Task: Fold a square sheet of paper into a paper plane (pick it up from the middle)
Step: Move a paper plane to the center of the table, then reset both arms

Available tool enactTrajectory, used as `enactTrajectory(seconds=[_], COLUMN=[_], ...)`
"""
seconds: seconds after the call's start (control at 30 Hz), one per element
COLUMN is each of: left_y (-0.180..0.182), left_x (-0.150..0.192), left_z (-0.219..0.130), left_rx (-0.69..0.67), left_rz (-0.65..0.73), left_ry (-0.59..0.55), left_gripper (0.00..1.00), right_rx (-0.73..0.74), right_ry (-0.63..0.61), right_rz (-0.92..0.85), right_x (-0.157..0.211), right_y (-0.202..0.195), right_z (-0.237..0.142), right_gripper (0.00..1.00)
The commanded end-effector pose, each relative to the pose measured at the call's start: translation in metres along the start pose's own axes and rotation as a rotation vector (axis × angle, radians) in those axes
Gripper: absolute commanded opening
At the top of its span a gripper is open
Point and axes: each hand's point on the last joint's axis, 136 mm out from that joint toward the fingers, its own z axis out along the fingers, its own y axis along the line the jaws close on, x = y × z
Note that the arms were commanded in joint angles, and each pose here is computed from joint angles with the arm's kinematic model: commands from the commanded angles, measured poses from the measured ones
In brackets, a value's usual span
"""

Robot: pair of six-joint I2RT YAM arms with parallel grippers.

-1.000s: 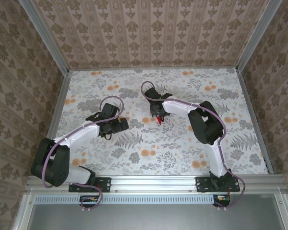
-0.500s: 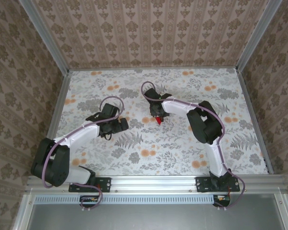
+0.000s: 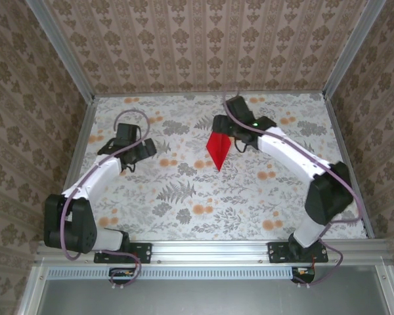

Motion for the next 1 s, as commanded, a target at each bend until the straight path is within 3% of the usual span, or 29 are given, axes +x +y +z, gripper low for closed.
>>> enactTrajectory(seconds=[0.0,0.1,0.27,0.4,0.53,0.73,0.97], left_y=[0.030,0.065,0.105,0.116,0.108,0.087,0.067], left_x=[-0.032,-0.045,-0.044,-0.038,-0.031,-0.028,-0.035], left_z=[-0.015,-0.023,-0.031,-0.023,-0.009,0.009,0.018], left_rx=[-0.045,-0.112,-0.216,-0.258,-0.210,-0.087,0.035], left_rz=[0.011,-0.029,-0.029,0.043,0.122,0.210,0.276], left_ry=[-0.145,-0.270,-0.424,-0.487,-0.512,-0.548,-0.648], left_gripper=[1.00,1.00,1.00,1.00,1.00,1.00,1.00], right_rx=[0.099,0.208,0.412,0.536,0.589,0.523,0.375], right_ry=[-0.080,-0.142,-0.214,-0.279,-0.303,-0.358,-0.490], right_rz=[-0.083,-0.154,-0.185,-0.143,-0.078,-0.082,-0.084], right_x=[-0.007,-0.012,-0.006,0.015,0.037,0.047,0.038], right_y=[-0.038,-0.075,-0.150,-0.210,-0.249,-0.264,-0.253], right_z=[-0.008,-0.020,-0.025,-0.022,-0.018,-0.005,-0.005], right_gripper=[0.83,1.00,1.00,1.00,1.00,1.00,1.00])
